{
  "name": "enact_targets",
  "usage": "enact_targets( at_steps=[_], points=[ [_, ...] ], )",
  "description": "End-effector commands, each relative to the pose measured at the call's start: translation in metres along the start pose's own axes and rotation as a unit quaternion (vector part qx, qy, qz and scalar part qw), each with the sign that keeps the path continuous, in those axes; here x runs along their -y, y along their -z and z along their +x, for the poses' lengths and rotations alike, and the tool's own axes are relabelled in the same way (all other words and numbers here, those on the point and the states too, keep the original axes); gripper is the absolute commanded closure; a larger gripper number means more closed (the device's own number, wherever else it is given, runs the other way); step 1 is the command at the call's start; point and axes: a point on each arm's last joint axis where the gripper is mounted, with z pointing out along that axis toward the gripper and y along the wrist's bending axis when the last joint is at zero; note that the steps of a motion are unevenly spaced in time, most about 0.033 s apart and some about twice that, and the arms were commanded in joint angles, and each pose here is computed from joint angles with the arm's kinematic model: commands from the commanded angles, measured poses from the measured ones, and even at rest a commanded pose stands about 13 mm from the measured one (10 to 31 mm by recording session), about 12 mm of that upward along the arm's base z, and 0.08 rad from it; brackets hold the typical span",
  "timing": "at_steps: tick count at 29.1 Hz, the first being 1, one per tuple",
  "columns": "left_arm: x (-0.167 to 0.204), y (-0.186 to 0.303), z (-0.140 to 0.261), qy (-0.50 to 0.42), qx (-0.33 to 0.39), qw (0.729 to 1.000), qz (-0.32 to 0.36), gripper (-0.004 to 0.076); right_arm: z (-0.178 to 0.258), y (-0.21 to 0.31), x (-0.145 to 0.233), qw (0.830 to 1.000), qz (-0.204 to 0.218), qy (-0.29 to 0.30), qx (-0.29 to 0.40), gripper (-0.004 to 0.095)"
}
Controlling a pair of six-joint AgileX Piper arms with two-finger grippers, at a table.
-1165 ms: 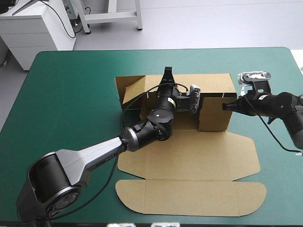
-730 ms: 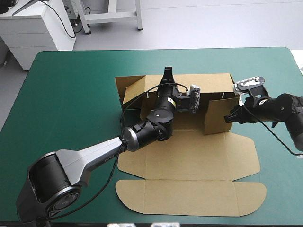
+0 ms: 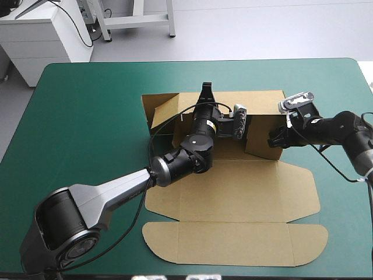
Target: Fold the box
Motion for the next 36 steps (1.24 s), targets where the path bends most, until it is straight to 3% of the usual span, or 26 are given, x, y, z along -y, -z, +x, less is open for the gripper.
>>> enact_targets(
  at_steps=[1, 2, 4, 18, 22, 28, 30, 36],
  points=[
    [0.002, 0.005, 0.004, 0.055, -0.013, 0.998, 0.033, 0.0732, -0.014, 0.004, 0.002, 0.998, 0.003, -0.04, 0.056, 0.0673],
    [0.001, 0.005, 0.004, 0.044, -0.014, 0.999, 0.024, 0.0732, -0.015, 0.001, 0.001, 0.996, -0.008, -0.055, 0.063, 0.0815],
    [0.0, 0.005, 0.004, 0.036, -0.013, 0.999, 0.017, 0.0732, -0.016, -0.002, 0.002, 0.995, -0.014, -0.068, 0.066, 0.0928],
    [-0.001, 0.005, 0.004, 0.058, -0.011, 0.998, 0.012, 0.0716, -0.012, -0.01, 0.005, 0.997, -0.007, -0.06, 0.049, 0.0912],
    [-0.001, 0.005, 0.004, 0.059, -0.011, 0.998, 0.012, 0.0593, -0.012, -0.01, 0.005, 0.997, -0.007, -0.06, 0.049, 0.0906],
    [-0.001, 0.005, 0.003, 0.091, -0.011, 0.996, 0.012, 0.022, -0.012, -0.01, 0.006, 0.996, -0.004, -0.068, 0.052, 0.0906],
    [0.0, 0.007, 0.0, 0.11, -0.008, 0.994, 0.01, 0.021, -0.012, -0.01, 0.007, 0.996, 0.0, -0.068, 0.051, 0.0906],
    [-0.003, 0.027, -0.017, 0.106, 0.019, 0.994, -0.005, 0.0278, -0.011, -0.01, 0.01, 0.996, 0.017, -0.068, 0.048, 0.0905]
  ],
)
